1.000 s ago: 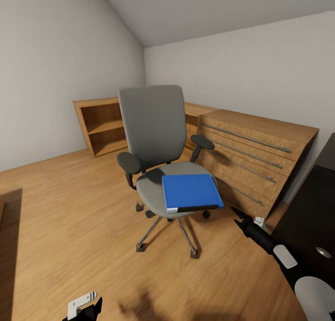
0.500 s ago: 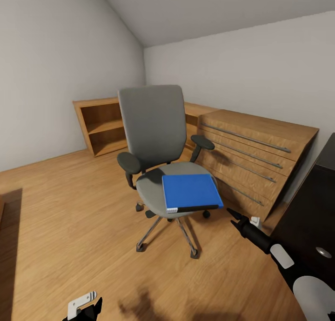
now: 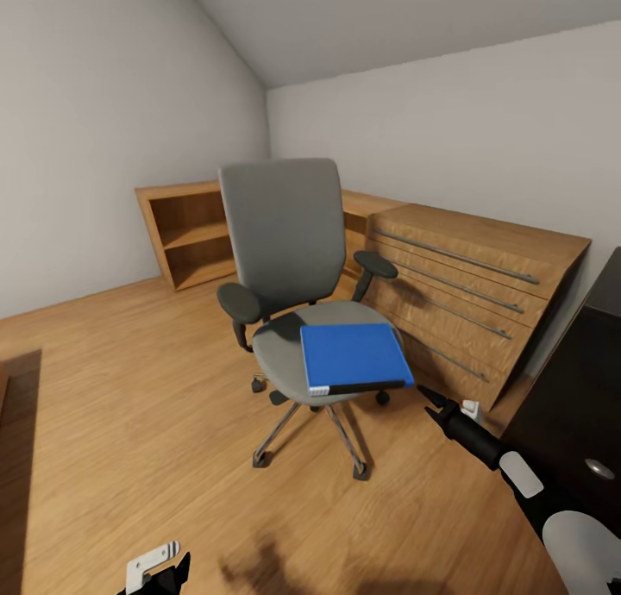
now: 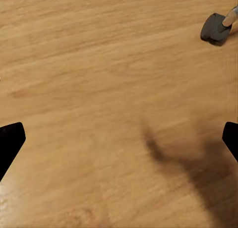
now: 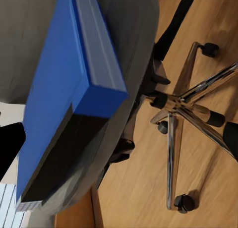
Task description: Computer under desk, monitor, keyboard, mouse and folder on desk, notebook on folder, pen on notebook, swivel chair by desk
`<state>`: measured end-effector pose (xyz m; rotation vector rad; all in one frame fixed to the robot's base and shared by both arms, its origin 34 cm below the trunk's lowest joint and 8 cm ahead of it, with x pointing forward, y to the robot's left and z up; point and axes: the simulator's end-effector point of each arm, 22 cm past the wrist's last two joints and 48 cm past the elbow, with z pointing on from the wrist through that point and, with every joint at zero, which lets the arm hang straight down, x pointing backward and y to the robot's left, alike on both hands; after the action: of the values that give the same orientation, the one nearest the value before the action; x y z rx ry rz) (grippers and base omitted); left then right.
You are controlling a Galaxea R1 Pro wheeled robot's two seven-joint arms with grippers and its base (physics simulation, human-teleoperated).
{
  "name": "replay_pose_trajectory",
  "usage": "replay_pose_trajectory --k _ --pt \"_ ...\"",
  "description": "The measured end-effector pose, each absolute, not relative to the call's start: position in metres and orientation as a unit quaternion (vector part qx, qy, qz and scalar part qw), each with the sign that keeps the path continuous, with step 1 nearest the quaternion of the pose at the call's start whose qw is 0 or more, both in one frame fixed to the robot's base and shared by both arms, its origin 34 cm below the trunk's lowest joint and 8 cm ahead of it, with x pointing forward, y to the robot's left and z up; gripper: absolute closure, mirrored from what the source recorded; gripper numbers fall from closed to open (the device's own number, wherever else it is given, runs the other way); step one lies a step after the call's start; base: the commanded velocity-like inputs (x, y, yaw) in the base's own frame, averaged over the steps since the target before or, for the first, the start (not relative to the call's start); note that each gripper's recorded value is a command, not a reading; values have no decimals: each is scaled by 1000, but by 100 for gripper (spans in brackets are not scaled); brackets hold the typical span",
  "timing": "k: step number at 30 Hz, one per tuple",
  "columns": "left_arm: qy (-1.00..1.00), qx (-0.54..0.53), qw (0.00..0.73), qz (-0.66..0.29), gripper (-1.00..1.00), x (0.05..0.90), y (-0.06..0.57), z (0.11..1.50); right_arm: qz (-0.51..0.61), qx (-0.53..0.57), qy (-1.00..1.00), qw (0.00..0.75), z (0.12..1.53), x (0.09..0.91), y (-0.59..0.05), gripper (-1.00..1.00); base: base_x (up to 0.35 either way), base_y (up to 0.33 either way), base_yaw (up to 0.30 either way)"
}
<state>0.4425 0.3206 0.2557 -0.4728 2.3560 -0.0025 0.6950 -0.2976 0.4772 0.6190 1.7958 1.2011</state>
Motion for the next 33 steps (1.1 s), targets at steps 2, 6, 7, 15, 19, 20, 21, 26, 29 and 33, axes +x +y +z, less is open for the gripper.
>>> replay_pose_trajectory --k 2,6,7,15,19,20,21,26,29,33 --pt "915 -183 361 -1 -100 444 321 260 482 248 721 432 482 696 -297 -100 0 0 0" --pt "915 -183 360 -1 -100 445 321 267 482 248 721 432 489 698 -297 -100 0 0 0" --pt "915 -183 360 -1 -100 445 321 267 482 248 721 432 489 698 -297 -100 0 0 0" --pt "914 -184 361 -1 -100 445 321 267 482 248 720 432 489 698 -297 -100 0 0 0" --pt "914 -184 361 -1 -100 445 321 267 483 248 720 432 489 698 -297 -100 91 0 0" --pt "914 -184 361 -1 -100 445 321 267 483 248 720 433 489 698 -297 -100 211 0 0" --pt "914 -184 361 -1 -100 445 321 267 483 248 720 433 489 698 -297 -100 182 0 0" --pt "914 -184 361 -1 -100 445 321 267 483 248 720 432 489 698 -297 -100 67 0 0" --pt "914 -184 361 -1 -100 445 321 267 482 248 720 433 489 698 -298 -100 14 0 0" --pt "914 -184 361 -1 -100 445 321 267 482 248 720 433 489 698 -298 -100 5 0 0"
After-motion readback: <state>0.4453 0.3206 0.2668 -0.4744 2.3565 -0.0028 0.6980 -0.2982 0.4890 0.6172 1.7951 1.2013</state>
